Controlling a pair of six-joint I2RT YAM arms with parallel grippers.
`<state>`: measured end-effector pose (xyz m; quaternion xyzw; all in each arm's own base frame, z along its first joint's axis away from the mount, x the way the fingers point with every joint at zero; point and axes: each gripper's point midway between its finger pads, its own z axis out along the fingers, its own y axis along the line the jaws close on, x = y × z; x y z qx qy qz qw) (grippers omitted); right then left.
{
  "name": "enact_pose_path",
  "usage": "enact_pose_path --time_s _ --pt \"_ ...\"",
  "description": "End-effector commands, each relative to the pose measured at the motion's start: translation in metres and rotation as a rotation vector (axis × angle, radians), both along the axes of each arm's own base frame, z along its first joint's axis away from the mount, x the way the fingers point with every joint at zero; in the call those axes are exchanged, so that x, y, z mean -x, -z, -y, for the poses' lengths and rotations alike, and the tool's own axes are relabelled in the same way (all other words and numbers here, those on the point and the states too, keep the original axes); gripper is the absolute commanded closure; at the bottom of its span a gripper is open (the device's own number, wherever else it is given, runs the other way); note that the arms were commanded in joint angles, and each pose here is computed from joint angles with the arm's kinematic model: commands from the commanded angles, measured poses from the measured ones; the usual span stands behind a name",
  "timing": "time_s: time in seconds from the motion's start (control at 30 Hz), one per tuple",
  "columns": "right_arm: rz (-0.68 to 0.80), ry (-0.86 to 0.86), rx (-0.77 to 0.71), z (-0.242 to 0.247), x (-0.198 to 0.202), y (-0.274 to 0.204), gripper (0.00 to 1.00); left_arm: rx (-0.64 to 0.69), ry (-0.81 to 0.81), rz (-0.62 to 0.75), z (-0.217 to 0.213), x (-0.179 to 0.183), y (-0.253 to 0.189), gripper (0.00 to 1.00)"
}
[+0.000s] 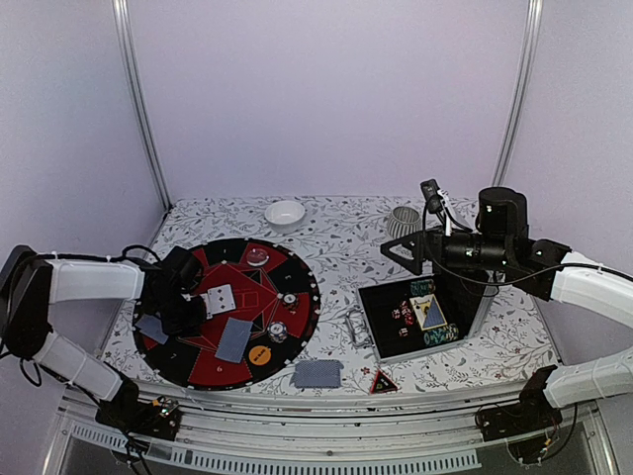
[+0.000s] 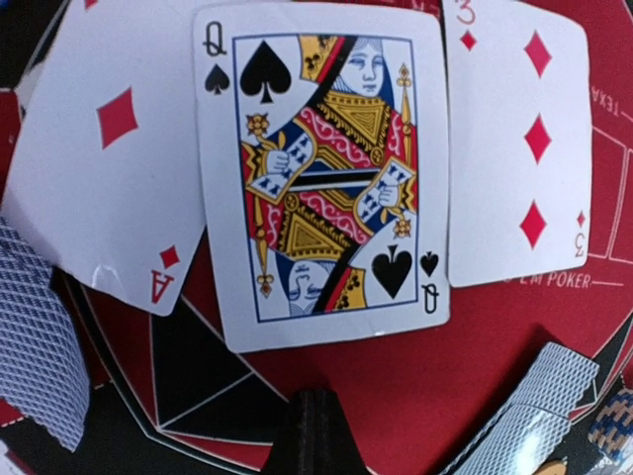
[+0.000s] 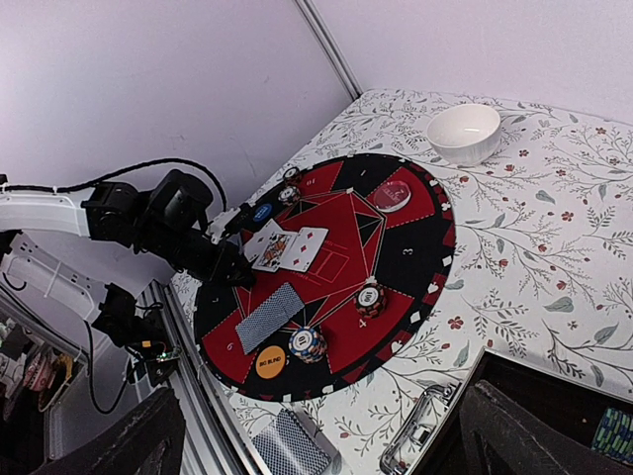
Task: Distribute texas hold em gaming equipment
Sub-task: Adjust the poker card in the community card area.
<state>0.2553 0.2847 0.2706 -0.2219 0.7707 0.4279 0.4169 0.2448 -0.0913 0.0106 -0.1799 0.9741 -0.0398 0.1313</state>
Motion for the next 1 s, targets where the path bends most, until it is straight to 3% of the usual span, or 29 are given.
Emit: enact_pose_path --time_s 0.0,0.4,0.97 --pt "0.027 0.022 -0.007 0.006 -0.002 -0.007 0.01 -0.105 -0.092 0.050 -0.029 -0.017 0.005 1.00" --pt "0.034 0.022 -0.007 0.006 -0.002 -0.009 0.01 -0.147 -0.099 0.106 -0.039 -0.040 -0.006 1.00" --pt "0.044 0.030 -0.010 0.008 -0.001 -0.015 0.01 -0.037 -0.046 0.156 -0.020 -0.042 -0.023 1.00"
